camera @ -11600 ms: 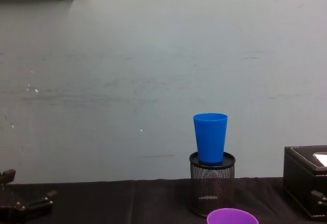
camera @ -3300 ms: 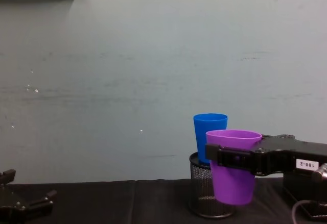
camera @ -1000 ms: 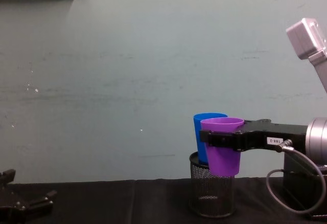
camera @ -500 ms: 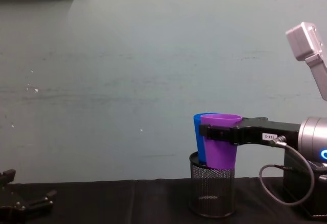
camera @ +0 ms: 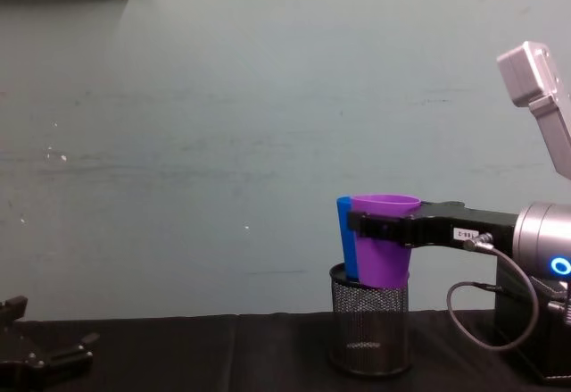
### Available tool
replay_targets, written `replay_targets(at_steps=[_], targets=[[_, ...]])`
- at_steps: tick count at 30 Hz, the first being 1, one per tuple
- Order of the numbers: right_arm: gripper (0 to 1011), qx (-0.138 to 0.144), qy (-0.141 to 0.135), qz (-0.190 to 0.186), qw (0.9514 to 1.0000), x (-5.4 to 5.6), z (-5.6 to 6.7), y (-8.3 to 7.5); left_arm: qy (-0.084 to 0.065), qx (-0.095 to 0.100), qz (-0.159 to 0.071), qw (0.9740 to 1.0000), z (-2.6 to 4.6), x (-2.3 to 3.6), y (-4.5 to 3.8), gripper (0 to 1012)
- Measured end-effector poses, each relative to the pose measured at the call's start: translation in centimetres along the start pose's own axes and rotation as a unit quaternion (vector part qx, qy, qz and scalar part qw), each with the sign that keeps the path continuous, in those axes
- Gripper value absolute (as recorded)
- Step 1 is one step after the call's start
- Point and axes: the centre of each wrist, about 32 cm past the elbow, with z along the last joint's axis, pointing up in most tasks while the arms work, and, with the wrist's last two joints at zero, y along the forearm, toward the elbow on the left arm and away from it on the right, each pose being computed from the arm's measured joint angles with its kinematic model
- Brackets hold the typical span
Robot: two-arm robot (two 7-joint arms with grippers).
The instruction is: Pick up one cup with a gripper and tap it against the other cup.
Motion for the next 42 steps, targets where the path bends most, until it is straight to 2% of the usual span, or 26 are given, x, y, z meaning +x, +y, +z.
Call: replay_targets(at_steps=[11,42], targets=[[731,0.002,0.001,0.002,1.0000,0.26,0.42,0.50,0.000,0.000,0.000,1.0000,0.00,0.00,0.00,1000],[731,0.001,0.000,0.001,1.0000,0.22,0.35,0.43,0.000,0.000,0.000,1.0000,0.00,0.00,0.00,1000]])
